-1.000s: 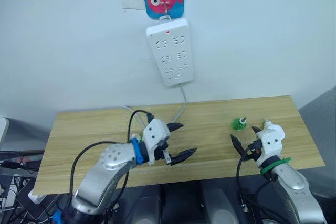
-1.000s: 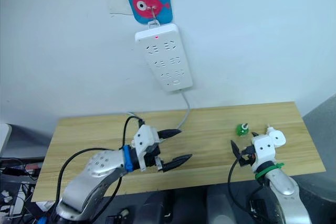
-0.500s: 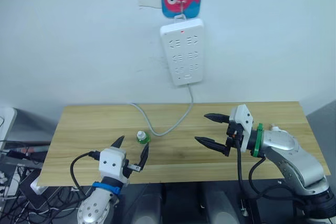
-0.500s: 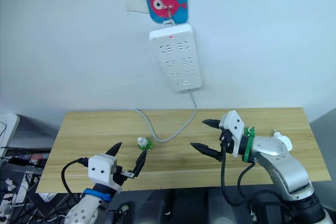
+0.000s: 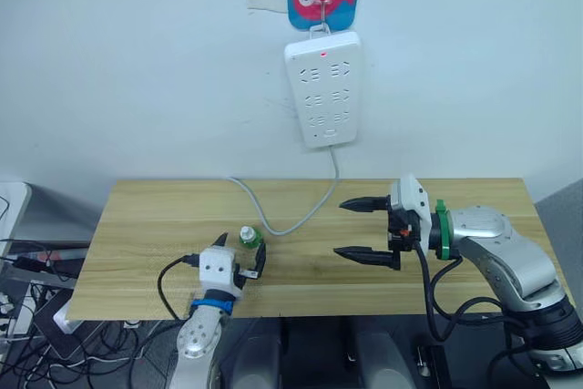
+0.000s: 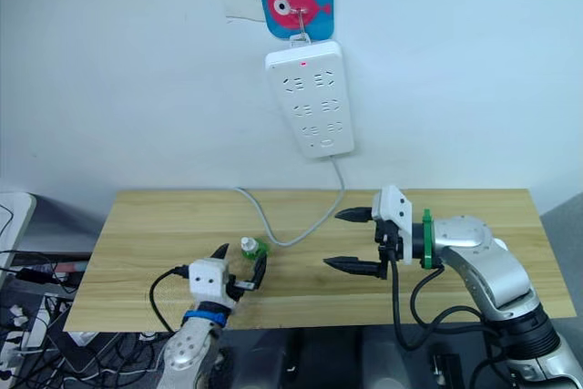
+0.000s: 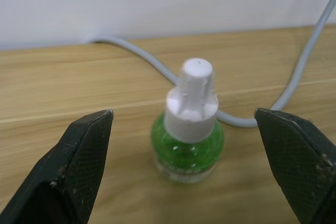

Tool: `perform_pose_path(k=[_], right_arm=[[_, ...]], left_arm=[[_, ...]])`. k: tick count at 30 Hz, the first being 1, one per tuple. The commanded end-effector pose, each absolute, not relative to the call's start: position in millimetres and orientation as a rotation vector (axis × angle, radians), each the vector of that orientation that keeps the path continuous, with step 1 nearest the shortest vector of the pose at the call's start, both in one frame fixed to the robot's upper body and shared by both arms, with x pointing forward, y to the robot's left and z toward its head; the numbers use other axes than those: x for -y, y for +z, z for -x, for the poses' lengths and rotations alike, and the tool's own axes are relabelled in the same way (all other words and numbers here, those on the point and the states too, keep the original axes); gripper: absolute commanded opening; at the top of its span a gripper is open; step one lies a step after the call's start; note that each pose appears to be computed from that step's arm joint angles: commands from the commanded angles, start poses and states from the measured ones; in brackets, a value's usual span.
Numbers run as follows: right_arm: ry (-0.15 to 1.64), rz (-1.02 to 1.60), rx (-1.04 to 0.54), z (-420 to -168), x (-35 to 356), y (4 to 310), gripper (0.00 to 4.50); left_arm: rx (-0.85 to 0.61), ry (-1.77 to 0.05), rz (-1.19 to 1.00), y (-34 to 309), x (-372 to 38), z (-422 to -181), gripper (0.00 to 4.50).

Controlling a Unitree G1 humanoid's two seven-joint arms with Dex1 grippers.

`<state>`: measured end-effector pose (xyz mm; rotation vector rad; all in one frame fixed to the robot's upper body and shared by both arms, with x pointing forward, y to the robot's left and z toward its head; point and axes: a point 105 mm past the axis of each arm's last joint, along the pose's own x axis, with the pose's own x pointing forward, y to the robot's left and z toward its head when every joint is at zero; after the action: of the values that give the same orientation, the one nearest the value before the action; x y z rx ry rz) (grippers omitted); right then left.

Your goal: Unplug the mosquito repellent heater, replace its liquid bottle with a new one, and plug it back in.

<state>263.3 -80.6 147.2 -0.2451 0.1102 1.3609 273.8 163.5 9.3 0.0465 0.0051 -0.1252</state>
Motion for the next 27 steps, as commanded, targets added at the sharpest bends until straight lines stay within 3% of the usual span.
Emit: perform_pose_path(k=[1, 10, 19, 23, 27], right_arm=[[1.368, 0.243, -0.057, -259.7, 73.6, 161.5, 4.46], [1.304, 0.219, -0.059, -266.2, 76.2, 167.4, 4.46], [1.229, 0.186, -0.047, -274.7, 79.8, 169.7, 4.5], [1.221, 0.193, -0.037, -274.6, 76.0, 167.1, 4.5], [1.233, 0.216, -0.014, -268.2, 67.5, 167.8, 4.5]], left_arm=[[-0.001, -0.104, -0.035, 1.9, -163.2, -278.6, 4.5], [-0.006, -0.094, -0.073, -12.1, -162.5, -290.3, 4.5], [0.037, -0.129, -0.137, -5.4, -163.5, -293.8, 2.27], [0.063, -0.143, -0.16, 5.4, -165.9, -298.8, 2.27], [0.114, -0.321, -0.198, 41.2, -148.1, -299.0, 2.27]])
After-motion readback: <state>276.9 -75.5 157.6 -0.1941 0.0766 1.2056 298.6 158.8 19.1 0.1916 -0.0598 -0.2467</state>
